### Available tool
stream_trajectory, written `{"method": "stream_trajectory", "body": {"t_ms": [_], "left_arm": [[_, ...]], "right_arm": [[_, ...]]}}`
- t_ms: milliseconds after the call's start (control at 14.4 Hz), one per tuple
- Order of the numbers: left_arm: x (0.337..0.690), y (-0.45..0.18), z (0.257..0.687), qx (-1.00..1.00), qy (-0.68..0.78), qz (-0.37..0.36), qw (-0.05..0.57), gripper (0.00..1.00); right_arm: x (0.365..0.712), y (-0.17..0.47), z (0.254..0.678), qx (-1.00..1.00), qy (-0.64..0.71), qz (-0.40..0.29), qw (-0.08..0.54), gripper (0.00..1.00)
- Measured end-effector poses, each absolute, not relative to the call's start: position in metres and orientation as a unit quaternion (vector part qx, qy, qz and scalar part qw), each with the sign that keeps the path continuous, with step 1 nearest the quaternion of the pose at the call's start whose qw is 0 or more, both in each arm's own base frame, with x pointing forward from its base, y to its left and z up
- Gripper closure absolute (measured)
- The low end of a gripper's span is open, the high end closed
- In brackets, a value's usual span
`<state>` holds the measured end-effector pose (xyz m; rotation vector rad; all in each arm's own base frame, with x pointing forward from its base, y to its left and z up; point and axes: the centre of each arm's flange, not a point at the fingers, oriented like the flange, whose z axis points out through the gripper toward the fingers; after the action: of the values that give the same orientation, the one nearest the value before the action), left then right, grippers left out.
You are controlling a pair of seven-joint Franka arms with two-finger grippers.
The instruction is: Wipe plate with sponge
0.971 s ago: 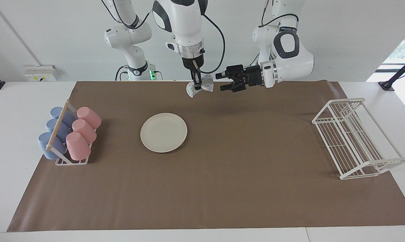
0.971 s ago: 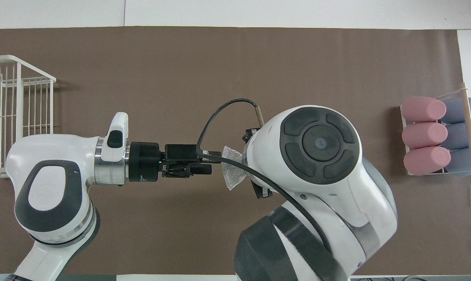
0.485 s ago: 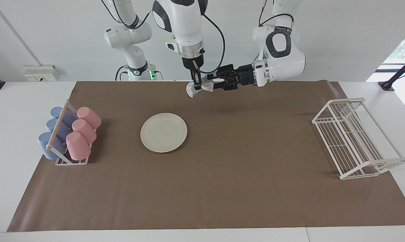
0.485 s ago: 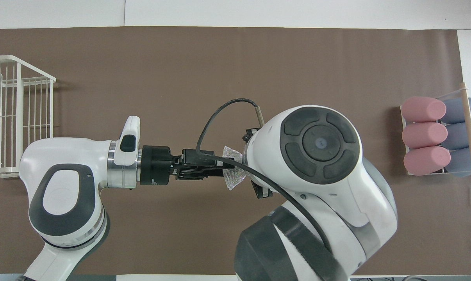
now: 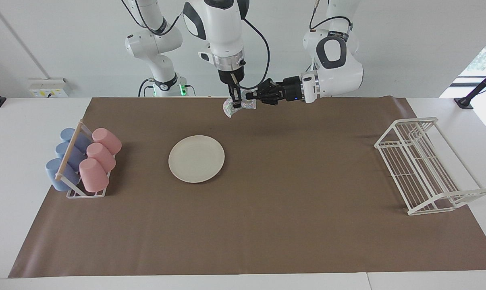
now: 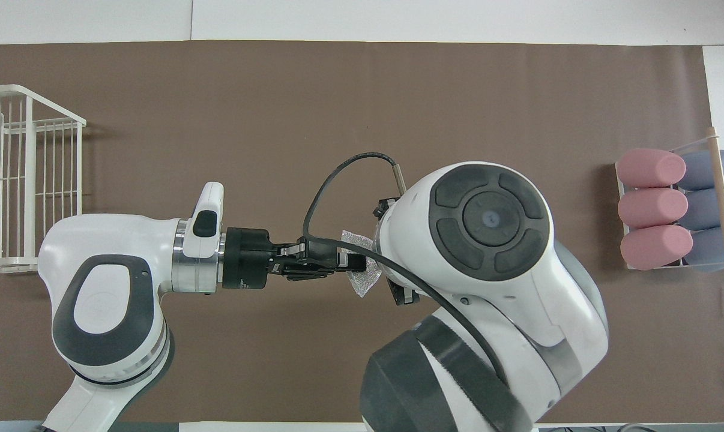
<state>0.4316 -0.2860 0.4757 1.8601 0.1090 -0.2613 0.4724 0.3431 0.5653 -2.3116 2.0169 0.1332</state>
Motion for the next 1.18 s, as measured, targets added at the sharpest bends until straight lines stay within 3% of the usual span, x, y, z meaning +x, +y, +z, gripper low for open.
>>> {"method": "stream_trajectory", "body": {"t_ms": [277,347,624,901,1179], "left_arm": [[0.431,-0.286,0.475,0.798,0.052,-0.116,0.589,0.96],[0.431,-0.285,0.474,0.798,0.053,-0.117,0.588,0.96],[0.432,-0.283,0.471,0.799,0.057,-0.118,0.587,0.96],[0.441,-0.267,0.471,0.797,0.087,-0.119,0.585,0.96],[0.458,-0.230,0.473,0.834,0.114,-0.115,0.528,0.96]], "right_arm": [[0.472,0.343,0.565,-0.754,0.655,0.043,0.035,0.88],[0.473,0.343,0.565,-0.754,0.654,0.043,0.035,0.82],[0.479,0.329,0.573,-0.774,0.630,0.036,0.044,0.43],[0.492,0.280,0.593,-0.865,0.499,0.019,0.049,0.01],[0.503,0.218,0.596,-0.946,0.321,0.030,0.026,0.00]]}}
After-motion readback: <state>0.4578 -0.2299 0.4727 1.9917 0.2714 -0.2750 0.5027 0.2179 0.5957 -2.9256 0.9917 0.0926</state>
